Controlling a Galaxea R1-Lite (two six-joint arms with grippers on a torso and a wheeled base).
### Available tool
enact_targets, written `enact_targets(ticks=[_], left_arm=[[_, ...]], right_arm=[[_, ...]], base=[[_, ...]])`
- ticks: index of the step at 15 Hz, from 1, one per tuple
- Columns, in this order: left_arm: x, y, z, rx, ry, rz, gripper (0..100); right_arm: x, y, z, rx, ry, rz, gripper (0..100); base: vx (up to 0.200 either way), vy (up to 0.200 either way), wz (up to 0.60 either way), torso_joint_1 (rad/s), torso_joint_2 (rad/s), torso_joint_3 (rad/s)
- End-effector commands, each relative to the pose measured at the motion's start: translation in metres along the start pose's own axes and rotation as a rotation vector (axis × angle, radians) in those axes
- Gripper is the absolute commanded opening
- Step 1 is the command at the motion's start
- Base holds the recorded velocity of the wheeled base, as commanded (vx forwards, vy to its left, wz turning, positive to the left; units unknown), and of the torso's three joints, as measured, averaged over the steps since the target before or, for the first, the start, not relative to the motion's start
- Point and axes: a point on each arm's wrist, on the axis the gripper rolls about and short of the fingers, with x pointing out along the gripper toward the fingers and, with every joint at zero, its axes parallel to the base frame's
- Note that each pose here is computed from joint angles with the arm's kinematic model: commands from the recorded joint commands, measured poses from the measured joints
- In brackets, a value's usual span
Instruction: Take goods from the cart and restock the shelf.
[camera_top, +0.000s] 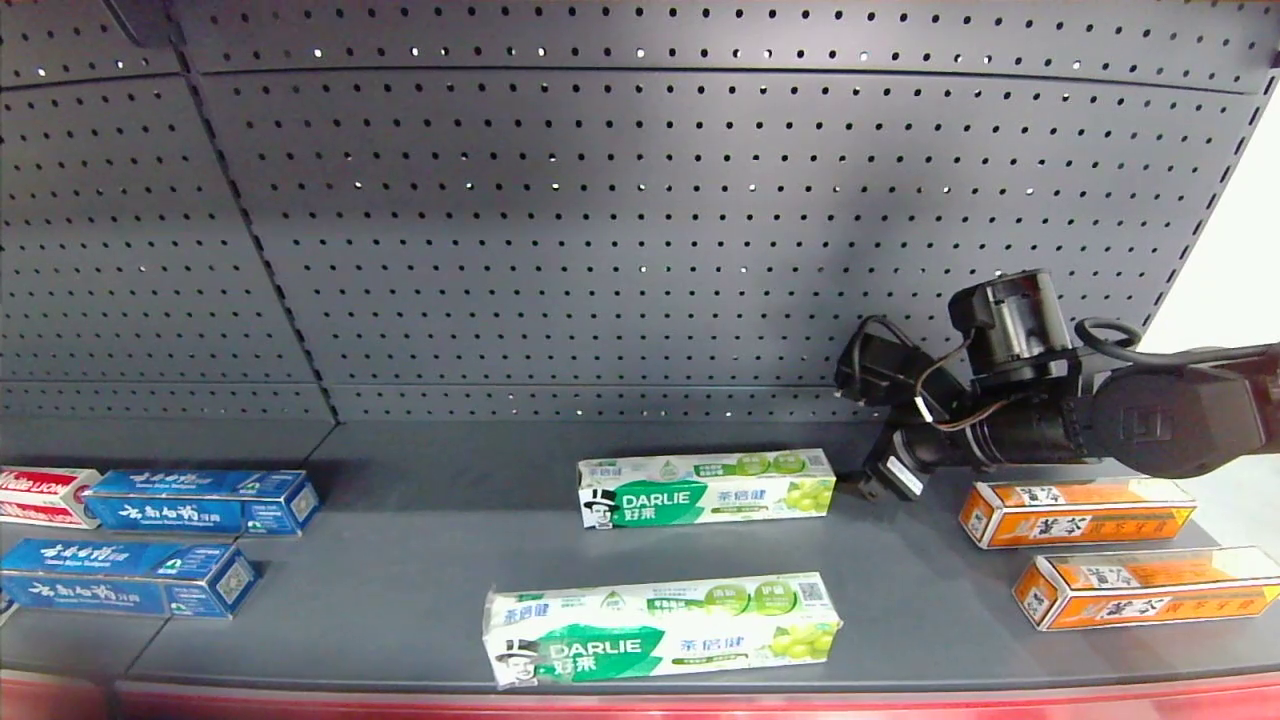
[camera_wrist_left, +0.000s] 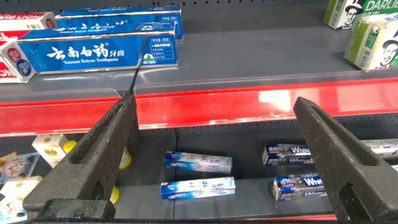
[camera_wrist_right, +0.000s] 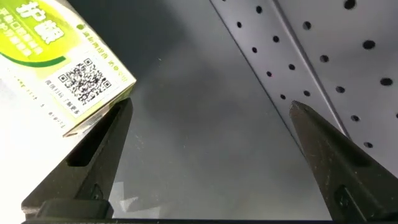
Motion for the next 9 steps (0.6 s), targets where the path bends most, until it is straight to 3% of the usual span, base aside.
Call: enact_targets(ticks=[1, 9], left_arm=[[-0.0001, 0.0, 0.0002, 0.0, -0.001, 0.0, 100], [-0.0001, 0.0, 0.0002, 0.0, -0.001, 0.0, 100]], right_arm=[[0.0012, 0.0016, -0.0008, -0.002, 0.004, 0.006, 100], [-0.003, 0.0112, 0.0021, -0.014, -0.006, 0.032, 100]], base=[[0.0, 0.0, 0.0, 0.0, 0.0, 0.0], [0.0, 0.0, 0.0, 0.0, 0.0, 0.0]])
